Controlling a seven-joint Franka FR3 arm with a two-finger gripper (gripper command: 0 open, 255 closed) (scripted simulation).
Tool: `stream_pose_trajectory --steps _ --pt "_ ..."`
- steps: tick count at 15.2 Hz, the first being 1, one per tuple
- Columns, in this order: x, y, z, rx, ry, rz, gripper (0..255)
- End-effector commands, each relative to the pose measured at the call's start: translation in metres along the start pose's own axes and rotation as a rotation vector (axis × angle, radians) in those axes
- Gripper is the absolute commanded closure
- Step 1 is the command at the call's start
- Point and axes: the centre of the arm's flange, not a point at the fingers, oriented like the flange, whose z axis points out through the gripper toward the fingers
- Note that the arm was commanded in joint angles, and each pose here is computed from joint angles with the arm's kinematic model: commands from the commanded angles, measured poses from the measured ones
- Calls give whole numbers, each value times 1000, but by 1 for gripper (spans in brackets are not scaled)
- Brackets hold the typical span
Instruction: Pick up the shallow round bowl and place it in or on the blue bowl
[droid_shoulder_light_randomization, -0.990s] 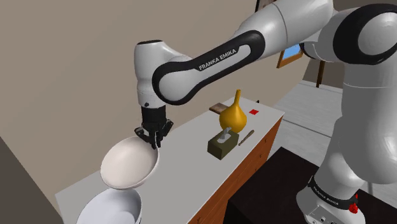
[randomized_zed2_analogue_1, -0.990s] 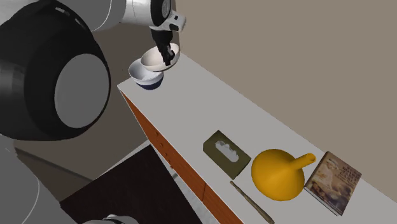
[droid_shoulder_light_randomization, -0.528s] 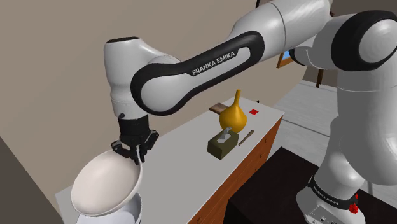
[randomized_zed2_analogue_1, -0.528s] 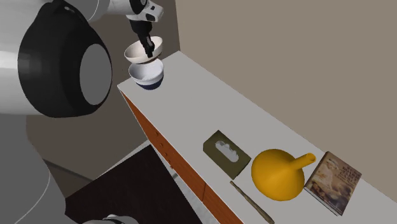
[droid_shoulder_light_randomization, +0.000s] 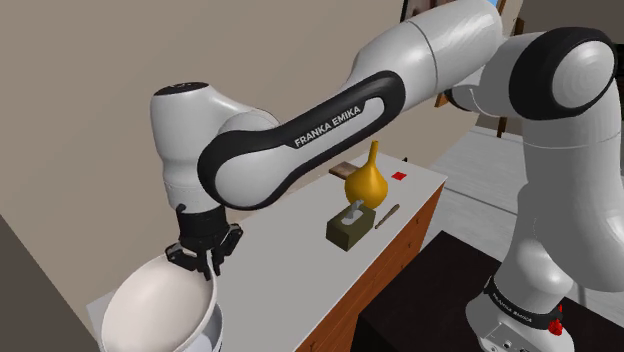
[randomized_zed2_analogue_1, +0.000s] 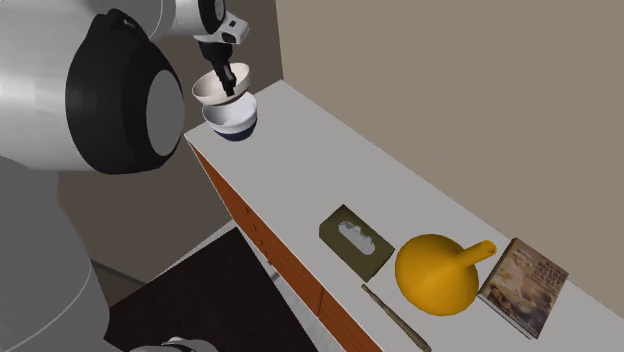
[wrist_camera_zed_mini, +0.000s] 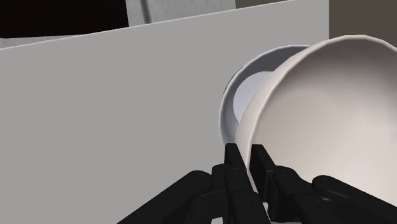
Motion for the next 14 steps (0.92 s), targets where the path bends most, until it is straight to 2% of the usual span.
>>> stream_pose_trajectory --steps 1,14 --pt "0 -1 9 1 1 0 255" --pt "1 2 74 1 1 0 255"
